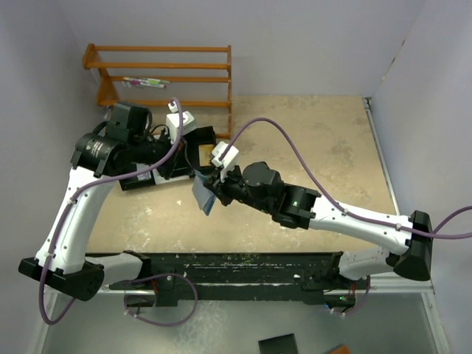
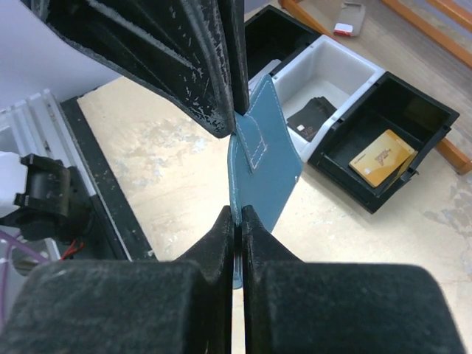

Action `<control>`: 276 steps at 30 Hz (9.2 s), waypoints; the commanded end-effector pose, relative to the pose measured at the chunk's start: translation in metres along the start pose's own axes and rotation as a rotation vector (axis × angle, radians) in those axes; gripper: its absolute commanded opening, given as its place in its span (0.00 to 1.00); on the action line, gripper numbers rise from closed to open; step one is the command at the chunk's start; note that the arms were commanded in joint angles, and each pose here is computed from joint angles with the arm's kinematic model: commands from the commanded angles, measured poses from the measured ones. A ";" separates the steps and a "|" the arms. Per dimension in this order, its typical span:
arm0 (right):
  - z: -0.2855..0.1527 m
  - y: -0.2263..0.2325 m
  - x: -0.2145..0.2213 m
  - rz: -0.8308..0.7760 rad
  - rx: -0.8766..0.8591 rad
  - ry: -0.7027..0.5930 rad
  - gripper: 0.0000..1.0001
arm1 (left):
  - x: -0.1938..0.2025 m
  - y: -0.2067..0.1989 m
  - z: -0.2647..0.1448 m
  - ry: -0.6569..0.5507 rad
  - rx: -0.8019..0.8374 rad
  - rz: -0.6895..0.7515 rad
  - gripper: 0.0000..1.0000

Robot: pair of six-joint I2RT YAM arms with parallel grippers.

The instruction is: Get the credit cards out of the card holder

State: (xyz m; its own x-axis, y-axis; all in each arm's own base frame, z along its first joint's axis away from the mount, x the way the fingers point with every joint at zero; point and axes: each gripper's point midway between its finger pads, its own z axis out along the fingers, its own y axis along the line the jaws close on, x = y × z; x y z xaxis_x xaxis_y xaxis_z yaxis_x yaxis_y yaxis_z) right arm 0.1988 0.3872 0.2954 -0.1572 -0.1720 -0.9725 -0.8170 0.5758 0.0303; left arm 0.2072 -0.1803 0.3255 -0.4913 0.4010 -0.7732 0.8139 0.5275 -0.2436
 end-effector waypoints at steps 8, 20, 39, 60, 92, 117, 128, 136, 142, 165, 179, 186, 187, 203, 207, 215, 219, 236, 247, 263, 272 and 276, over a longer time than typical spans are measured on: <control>-0.053 0.006 -0.053 0.231 -0.366 -0.090 0.00 | 0.003 -0.042 -0.030 -0.140 0.099 0.313 0.99; -0.075 0.056 -0.048 0.254 -0.783 0.043 0.00 | 0.020 -0.022 -0.026 -0.188 -0.038 0.397 0.99; -0.050 0.042 -0.075 0.350 -0.810 0.010 0.13 | 0.018 -0.059 -0.023 -0.229 0.170 0.292 0.10; -0.117 0.030 -0.042 0.438 -0.731 -0.189 0.67 | -0.052 -0.099 -0.048 -0.358 0.493 -0.027 0.00; -0.104 0.011 -0.049 0.481 -0.595 -0.231 0.53 | -0.050 -0.109 -0.058 -0.360 0.560 -0.030 0.00; -0.052 0.028 -0.082 0.632 -0.519 -0.217 0.35 | -0.026 -0.067 -0.025 -0.327 0.350 0.018 0.17; -0.045 0.014 -0.053 0.664 -0.390 -0.121 0.00 | -0.028 -0.066 -0.034 -0.331 0.292 0.097 0.82; -0.062 0.033 -0.053 0.546 -0.512 -0.066 0.00 | -0.002 -0.051 -0.027 -0.291 0.190 0.256 0.94; -0.069 0.042 -0.066 0.500 -0.580 -0.067 0.00 | 0.018 -0.020 -0.017 -0.246 0.039 0.317 0.94; -0.062 0.026 -0.062 0.450 -0.510 -0.034 0.46 | -0.009 -0.081 -0.033 -0.307 0.380 0.098 0.01; -0.048 0.022 -0.040 0.108 -0.558 0.261 0.63 | 0.004 -0.065 -0.016 -0.178 0.393 0.036 0.00; -0.039 0.031 -0.027 0.067 -0.575 0.306 0.36 | 0.005 -0.067 -0.018 -0.170 0.404 0.055 0.00; -0.035 0.031 -0.028 0.065 -0.574 0.302 0.23 | 0.005 -0.069 -0.018 -0.172 0.412 0.056 0.00; -0.113 -0.022 -0.178 0.364 -0.383 -0.452 0.00 | -0.038 -0.054 -0.037 -0.405 0.173 -0.046 0.99; -0.132 -0.025 -0.189 0.476 -0.395 -0.582 0.00 | -0.060 -0.069 -0.053 -0.517 0.222 -0.098 0.99; -0.136 -0.032 -0.211 0.631 -0.433 -0.718 0.00 | -0.085 -0.088 -0.065 -0.606 0.382 -0.205 0.99; -0.133 -0.042 -0.211 0.663 -0.379 -0.739 0.00 | -0.084 -0.112 -0.080 -0.606 0.525 -0.185 0.99; -0.100 -0.020 -0.168 0.808 -0.453 -0.717 0.00 | -0.090 -0.098 -0.074 -0.654 0.451 -0.174 0.61; -0.106 -0.014 -0.158 0.846 -0.491 -0.744 0.00 | -0.074 -0.077 -0.054 -0.613 0.376 -0.214 0.20; -0.102 -0.061 -0.112 0.749 -0.214 -0.286 0.70 | -0.064 -0.061 -0.044 -0.550 0.277 -0.229 0.00; -0.140 -0.081 -0.144 0.582 -0.097 -0.308 0.70 | -0.049 0.001 -0.031 -0.512 -0.071 -0.269 0.00; -0.121 -0.044 -0.138 0.578 -0.302 -0.246 0.72 | -0.048 0.000 -0.026 -0.491 -0.041 -0.258 0.00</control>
State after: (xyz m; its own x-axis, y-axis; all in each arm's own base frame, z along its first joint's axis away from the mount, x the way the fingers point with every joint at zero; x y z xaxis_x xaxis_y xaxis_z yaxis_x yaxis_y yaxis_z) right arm 0.2088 0.2622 0.4634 -0.4786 0.4105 -0.7762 -0.6883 0.3734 0.6219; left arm 0.2142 -0.1867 0.3684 -0.5313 -0.1585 -0.8322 0.6491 0.5551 -0.5201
